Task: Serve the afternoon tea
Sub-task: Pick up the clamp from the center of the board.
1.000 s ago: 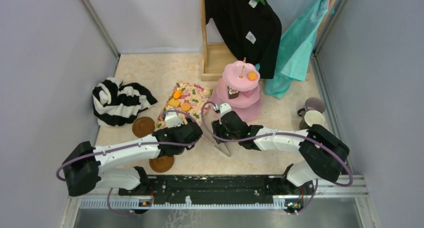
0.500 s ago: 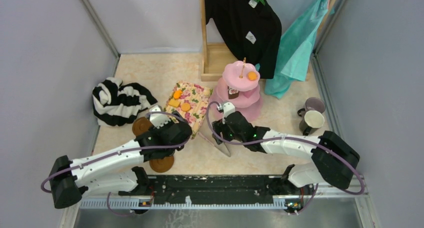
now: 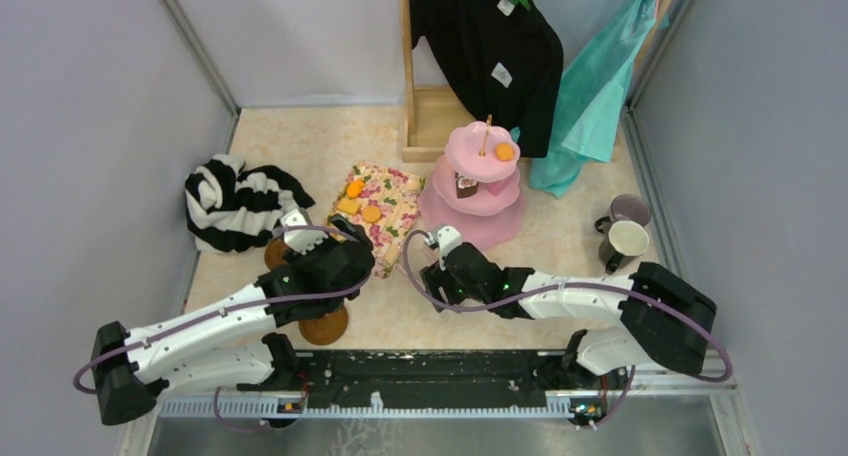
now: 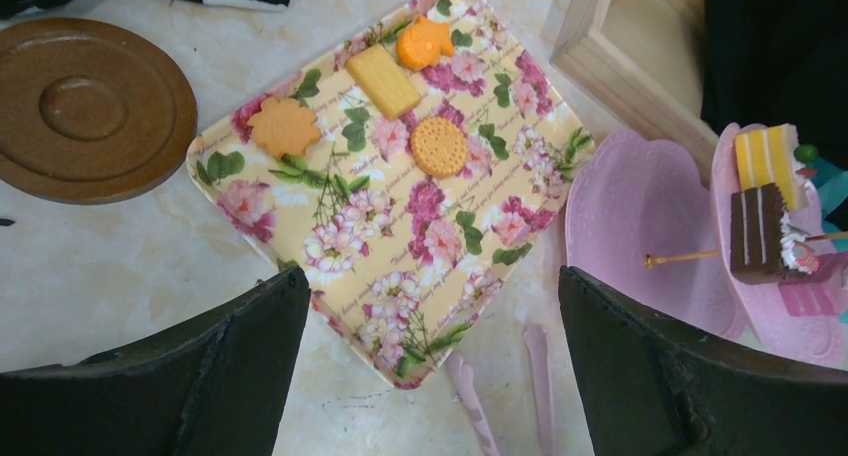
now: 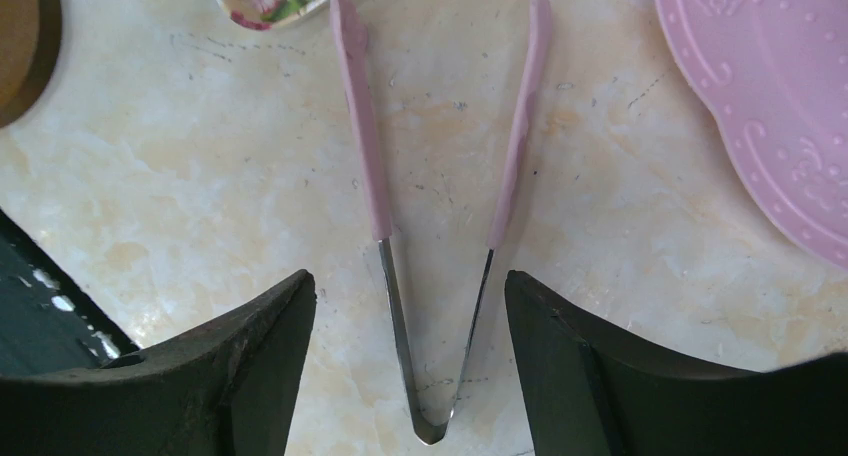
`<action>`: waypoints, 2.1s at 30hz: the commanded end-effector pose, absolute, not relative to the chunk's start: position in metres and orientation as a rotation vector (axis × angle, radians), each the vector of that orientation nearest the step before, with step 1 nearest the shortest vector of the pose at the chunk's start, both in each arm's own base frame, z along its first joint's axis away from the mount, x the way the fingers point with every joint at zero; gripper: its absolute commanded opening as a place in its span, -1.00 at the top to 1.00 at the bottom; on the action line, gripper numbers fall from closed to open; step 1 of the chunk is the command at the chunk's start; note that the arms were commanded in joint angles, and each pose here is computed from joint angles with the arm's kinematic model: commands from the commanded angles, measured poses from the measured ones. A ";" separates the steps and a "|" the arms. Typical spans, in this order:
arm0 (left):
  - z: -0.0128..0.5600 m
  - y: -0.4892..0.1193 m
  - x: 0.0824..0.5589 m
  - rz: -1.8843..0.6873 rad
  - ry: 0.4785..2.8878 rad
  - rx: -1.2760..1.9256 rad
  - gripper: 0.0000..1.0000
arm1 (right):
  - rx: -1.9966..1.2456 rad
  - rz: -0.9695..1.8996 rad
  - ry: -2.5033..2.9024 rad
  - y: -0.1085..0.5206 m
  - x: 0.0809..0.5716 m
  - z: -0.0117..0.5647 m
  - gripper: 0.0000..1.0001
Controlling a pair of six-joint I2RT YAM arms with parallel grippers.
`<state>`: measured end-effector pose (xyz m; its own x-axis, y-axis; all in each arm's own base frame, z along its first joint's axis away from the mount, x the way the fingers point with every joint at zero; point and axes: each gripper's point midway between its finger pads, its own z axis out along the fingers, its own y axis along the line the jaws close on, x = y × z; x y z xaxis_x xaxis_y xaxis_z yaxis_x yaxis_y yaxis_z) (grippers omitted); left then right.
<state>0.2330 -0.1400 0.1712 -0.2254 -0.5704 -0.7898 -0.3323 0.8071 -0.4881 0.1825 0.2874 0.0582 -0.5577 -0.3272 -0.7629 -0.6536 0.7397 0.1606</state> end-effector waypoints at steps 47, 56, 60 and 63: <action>0.213 -0.114 0.239 -0.281 1.624 -0.769 -0.97 | -0.686 0.152 2.408 0.270 0.168 -0.018 0.23; 0.215 -0.115 0.240 -0.284 1.618 -0.772 -0.97 | -0.635 0.216 2.370 0.269 0.169 0.015 0.32; 0.216 -0.115 0.240 -0.284 1.612 -0.774 -0.97 | -0.640 0.240 2.347 0.273 0.170 0.034 0.32; 0.218 -0.115 0.241 -0.283 1.608 -0.772 -0.97 | -0.667 0.241 2.329 0.277 0.173 0.046 0.34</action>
